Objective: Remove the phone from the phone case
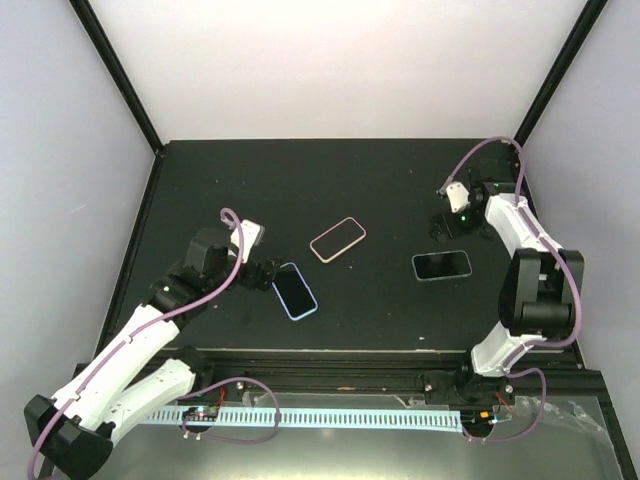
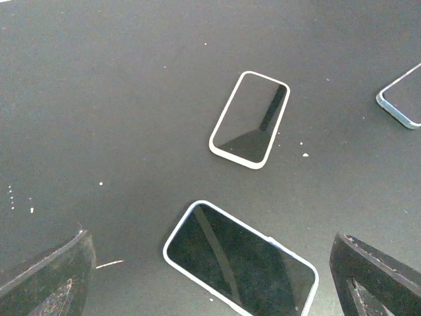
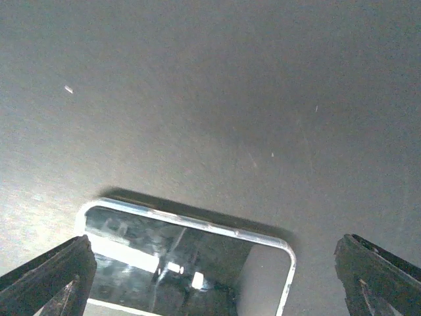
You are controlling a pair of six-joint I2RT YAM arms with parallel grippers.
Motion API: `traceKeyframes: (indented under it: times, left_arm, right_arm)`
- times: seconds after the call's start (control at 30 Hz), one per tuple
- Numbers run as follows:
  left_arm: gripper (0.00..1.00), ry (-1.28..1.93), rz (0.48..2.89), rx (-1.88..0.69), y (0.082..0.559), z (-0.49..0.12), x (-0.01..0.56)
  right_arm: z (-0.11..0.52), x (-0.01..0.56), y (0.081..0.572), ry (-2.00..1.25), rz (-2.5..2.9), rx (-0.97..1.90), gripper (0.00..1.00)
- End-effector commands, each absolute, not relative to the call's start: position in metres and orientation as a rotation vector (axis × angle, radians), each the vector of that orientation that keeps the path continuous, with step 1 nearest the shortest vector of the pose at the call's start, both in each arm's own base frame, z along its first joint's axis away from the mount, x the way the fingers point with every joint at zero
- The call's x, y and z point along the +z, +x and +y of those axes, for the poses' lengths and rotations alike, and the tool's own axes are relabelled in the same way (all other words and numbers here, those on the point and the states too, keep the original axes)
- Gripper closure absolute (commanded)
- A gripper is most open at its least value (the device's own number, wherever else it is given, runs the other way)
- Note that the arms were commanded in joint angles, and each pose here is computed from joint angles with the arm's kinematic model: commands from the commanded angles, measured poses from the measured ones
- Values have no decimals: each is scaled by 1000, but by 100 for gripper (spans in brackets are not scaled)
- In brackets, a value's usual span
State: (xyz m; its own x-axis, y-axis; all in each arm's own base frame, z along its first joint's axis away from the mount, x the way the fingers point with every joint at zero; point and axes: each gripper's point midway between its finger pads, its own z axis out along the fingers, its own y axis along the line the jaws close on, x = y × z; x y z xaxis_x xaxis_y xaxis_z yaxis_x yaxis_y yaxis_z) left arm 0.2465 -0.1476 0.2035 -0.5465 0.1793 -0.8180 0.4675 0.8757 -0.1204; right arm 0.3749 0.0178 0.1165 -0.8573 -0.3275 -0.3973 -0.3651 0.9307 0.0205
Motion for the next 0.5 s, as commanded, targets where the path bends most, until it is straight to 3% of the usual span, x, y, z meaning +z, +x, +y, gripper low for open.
traceKeyframes:
  times: [0.0,0.47]
  left_arm:
    - [1,490,2129,-479,243,-159,217]
    - [1,498,2148,-479,245,-161,213]
  right_arm:
    - [-9,89,368,-484,2823,50,0]
    - [-26,40,326,-542,3007,236,0]
